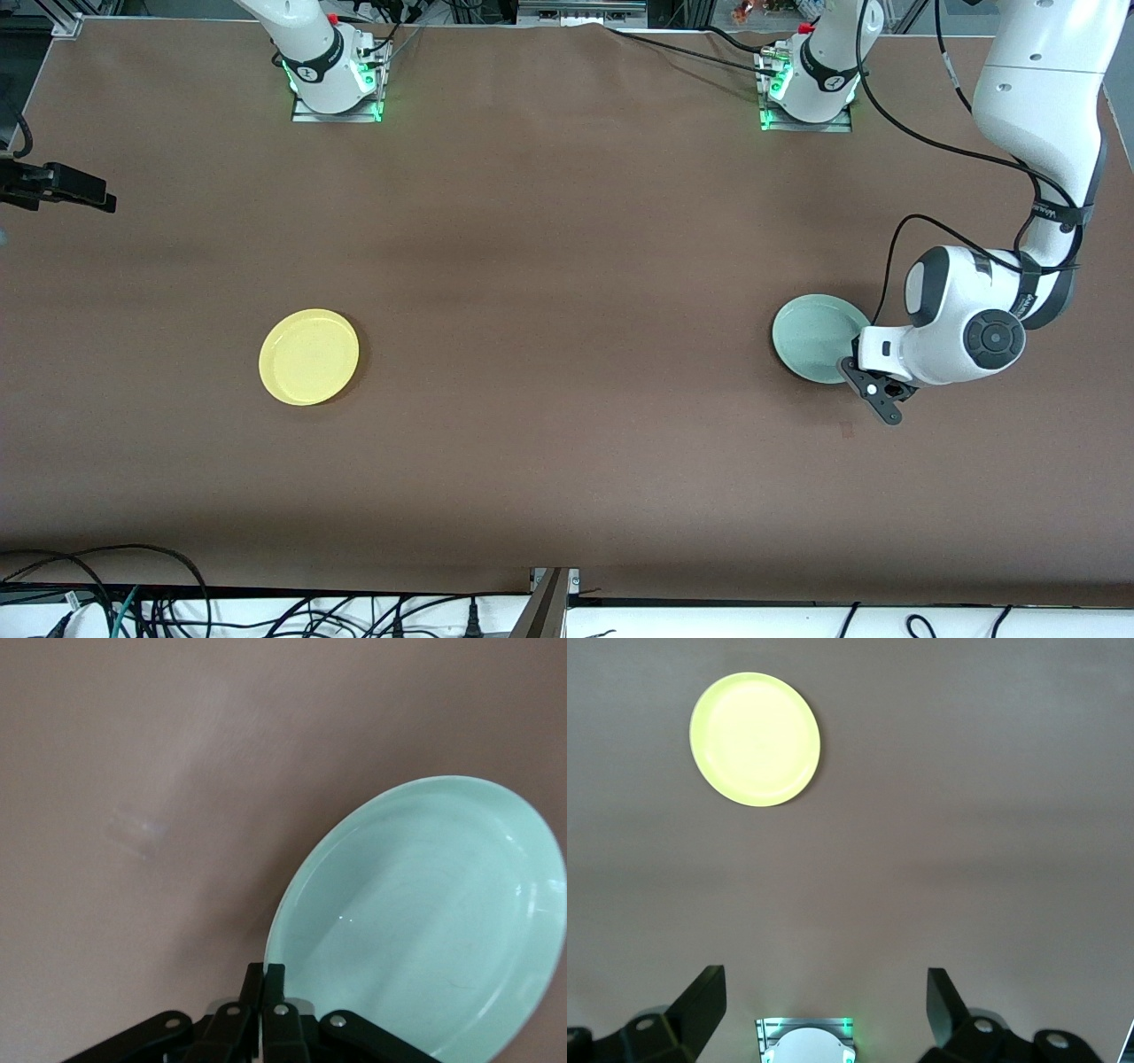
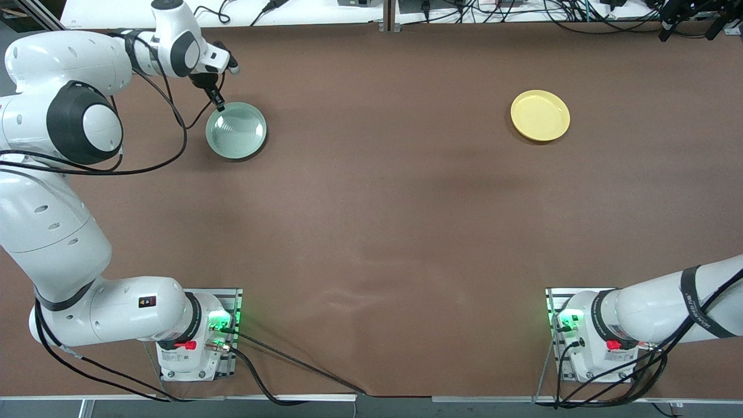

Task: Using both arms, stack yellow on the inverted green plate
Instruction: 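Grasp the green plate rim with the left gripper and lift it, then flip the green plate with the left gripper while the right gripper reaches yellow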

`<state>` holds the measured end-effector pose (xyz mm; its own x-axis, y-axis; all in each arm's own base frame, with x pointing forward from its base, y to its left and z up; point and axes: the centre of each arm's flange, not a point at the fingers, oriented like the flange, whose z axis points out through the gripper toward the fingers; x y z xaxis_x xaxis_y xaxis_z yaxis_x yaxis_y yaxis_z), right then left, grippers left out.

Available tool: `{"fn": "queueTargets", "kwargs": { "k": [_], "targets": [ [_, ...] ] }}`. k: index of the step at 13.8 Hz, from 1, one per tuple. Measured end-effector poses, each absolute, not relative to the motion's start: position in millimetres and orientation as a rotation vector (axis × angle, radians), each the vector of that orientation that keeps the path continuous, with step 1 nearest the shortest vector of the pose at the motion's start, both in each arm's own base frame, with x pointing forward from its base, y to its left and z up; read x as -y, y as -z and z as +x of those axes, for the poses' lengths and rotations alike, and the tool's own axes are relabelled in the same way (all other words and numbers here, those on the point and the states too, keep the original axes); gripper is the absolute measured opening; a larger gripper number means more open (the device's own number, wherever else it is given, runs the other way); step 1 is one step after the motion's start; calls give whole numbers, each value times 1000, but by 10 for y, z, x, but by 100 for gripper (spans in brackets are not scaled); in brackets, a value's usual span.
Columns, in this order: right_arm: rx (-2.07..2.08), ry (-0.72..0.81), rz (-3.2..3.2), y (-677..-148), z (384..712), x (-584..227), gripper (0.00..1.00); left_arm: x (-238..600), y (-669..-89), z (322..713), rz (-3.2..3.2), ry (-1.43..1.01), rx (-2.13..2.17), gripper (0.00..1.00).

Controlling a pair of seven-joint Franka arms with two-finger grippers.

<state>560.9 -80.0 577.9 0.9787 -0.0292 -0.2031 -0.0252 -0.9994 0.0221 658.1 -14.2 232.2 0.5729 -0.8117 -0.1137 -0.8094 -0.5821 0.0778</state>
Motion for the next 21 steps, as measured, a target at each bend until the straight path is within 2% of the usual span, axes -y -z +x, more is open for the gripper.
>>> {"fn": "queueTargets", "kwargs": {
  "k": [4, 8, 12, 17, 21],
  "targets": [
    [132, 365, 3127, -5634, 5605, 1129, 100, 678, -3067, 6778, 2793, 351, 1487, 3],
    [140, 425, 3126, -5588, 5570, 1141, 100, 1530, -3394, 6659, 2941, 504, 1541, 3],
    [154, 495, 3154, -5265, 5700, 1132, 100, 2498, -3418, 6265, 3171, 598, 1533, 3],
    [184, 527, 3179, -4456, 6084, 1135, 100, 3492, -3395, 5689, 3529, 541, 1638, 3],
    [209, 524, 3211, -3701, 6306, 1061, 100, 4085, -3017, 5226, 3873, 249, 1319, 3]
  ]
}}
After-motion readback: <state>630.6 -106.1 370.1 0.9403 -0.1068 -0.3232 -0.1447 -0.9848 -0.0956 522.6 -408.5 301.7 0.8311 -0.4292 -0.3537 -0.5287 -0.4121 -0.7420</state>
